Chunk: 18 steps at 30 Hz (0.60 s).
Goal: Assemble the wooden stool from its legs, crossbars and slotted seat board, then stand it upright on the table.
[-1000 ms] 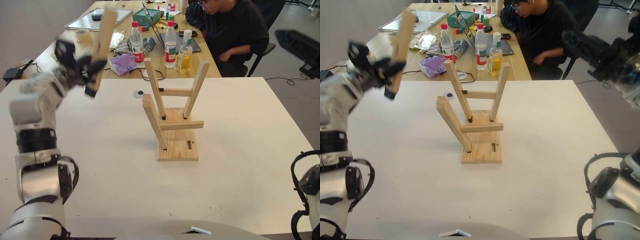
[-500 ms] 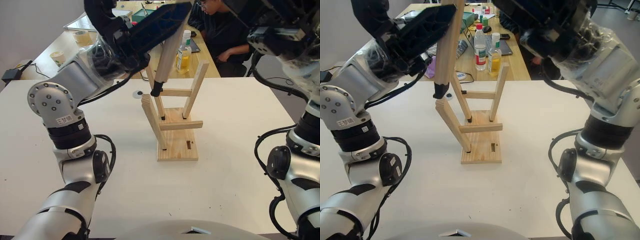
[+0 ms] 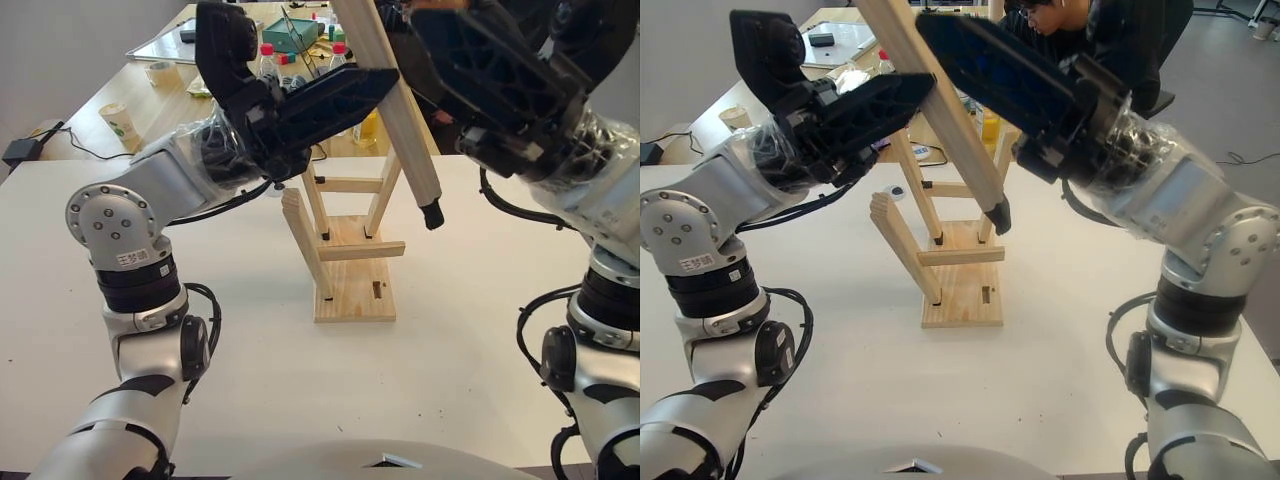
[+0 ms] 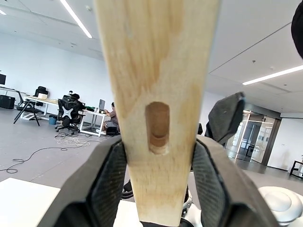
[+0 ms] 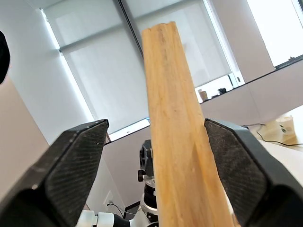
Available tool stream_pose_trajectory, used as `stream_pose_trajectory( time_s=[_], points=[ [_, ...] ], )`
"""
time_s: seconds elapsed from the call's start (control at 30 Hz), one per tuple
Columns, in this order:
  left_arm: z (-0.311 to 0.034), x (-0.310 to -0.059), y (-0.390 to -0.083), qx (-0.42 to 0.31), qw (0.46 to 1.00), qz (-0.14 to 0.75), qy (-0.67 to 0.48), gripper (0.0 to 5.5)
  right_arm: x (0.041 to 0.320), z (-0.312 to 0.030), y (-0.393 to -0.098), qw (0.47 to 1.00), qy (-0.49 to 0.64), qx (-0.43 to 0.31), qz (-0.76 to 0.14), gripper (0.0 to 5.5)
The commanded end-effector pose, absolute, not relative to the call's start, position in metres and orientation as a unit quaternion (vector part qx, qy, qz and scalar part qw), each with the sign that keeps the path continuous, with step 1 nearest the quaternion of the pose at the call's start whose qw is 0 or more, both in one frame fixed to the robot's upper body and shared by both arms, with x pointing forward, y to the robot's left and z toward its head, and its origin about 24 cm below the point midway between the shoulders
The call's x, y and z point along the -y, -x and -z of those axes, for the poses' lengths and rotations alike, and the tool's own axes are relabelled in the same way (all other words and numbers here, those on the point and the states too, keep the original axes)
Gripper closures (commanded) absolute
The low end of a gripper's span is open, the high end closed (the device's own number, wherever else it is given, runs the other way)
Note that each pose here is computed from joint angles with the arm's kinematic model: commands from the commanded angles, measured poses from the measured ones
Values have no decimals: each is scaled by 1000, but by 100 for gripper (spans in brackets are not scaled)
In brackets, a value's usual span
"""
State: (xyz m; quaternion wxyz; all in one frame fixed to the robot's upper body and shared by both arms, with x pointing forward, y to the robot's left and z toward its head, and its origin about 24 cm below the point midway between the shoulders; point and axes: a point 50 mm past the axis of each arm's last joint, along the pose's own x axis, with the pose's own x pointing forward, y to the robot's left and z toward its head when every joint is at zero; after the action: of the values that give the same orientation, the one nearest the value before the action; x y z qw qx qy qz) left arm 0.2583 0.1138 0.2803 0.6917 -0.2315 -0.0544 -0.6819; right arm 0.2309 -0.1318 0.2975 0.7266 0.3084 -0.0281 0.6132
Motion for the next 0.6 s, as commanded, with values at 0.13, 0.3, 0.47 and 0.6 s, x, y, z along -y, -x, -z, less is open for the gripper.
stream_pose_trajectory(
  time_s=[0.13, 0.3, 0.47, 0.6],
  points=[
    [-258, -112, -261, -28, 721, 687, 87, 349, 128, -319, -253, 775, -232, -6, -589, 176],
    [-249, -108, -261, -50, 713, 698, 46, 349, 123, -332, -266, 779, -195, -40, -595, 176],
    [-249, -107, -263, -54, 706, 706, 32, 349, 121, -328, -267, 767, -170, -74, -614, 176],
    [-251, -108, -264, -55, 704, 708, 22, 349, 120, -319, -266, 760, -159, -104, -622, 176]
  ],
)
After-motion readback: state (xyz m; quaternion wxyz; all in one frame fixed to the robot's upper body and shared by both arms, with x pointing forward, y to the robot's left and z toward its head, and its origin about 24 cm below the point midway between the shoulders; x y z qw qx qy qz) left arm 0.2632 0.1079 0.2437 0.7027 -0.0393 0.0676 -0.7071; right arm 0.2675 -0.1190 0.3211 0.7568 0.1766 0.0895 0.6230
